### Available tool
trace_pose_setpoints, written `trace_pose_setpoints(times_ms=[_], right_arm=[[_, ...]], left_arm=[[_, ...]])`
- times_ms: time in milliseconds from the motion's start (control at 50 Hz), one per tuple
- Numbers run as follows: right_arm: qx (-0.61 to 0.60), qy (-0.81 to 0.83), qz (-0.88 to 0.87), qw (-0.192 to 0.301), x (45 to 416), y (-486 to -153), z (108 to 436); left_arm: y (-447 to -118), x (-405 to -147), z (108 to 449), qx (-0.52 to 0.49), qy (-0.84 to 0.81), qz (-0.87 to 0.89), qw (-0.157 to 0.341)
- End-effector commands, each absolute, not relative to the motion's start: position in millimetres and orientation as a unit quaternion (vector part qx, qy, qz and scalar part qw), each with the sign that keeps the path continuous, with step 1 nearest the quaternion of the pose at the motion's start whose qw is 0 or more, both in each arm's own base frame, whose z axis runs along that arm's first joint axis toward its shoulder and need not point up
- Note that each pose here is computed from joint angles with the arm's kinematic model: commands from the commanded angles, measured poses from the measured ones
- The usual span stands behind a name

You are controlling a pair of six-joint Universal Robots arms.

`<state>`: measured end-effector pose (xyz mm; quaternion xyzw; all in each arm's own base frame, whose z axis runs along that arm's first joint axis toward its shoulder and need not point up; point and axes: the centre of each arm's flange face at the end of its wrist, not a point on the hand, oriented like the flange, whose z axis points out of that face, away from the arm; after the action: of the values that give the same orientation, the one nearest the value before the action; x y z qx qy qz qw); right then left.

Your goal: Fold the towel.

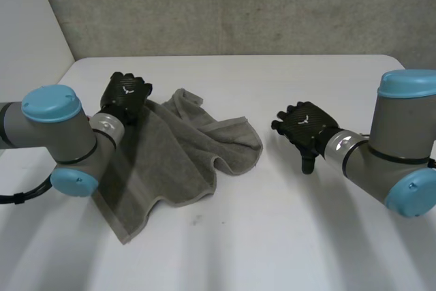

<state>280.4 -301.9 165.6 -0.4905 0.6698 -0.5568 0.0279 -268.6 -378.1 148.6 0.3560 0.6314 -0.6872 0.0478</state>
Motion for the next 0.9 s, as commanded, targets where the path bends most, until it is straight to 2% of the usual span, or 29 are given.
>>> trace_pose_setpoints(times_ms=[20, 120, 180, 320, 440, 500, 720, 900], right_arm=[[-0.489, 0.627, -0.605, 0.048, 299.9, -306.1, 171.5], [-0.502, 0.607, -0.610, 0.087, 311.7, -313.4, 164.9], [-0.511, 0.603, -0.603, 0.102, 316.7, -317.5, 154.4], [-0.522, 0.597, -0.599, 0.111, 322.9, -326.3, 137.7], [-0.552, 0.578, -0.593, 0.093, 325.3, -330.0, 121.8], [-0.570, 0.563, -0.593, 0.082, 326.4, -330.3, 115.4], [-0.585, 0.546, -0.594, 0.089, 329.9, -330.9, 108.9], [-0.584, 0.538, -0.601, 0.088, 333.3, -336.4, 105.0]], left_arm=[[-351.2, -269.4, 159.1, 0.365, 0.647, -0.669, 0.034], [-311.9, -273.0, 172.1, 0.381, 0.672, -0.635, 0.013], [-304.4, -269.5, 177.9, 0.373, 0.683, -0.628, 0.009], [-274.2, -246.7, 198.1, 0.253, 0.771, -0.584, -0.025], [-245.6, -231.8, 205.5, 0.134, 0.832, -0.534, -0.066], [-228.7, -229.8, 205.0, 0.106, 0.847, -0.514, -0.083], [-182.3, -244.8, 188.2, 0.135, 0.862, -0.479, -0.099], [-184.0, -244.3, 174.9, 0.130, 0.866, -0.477, -0.080]])
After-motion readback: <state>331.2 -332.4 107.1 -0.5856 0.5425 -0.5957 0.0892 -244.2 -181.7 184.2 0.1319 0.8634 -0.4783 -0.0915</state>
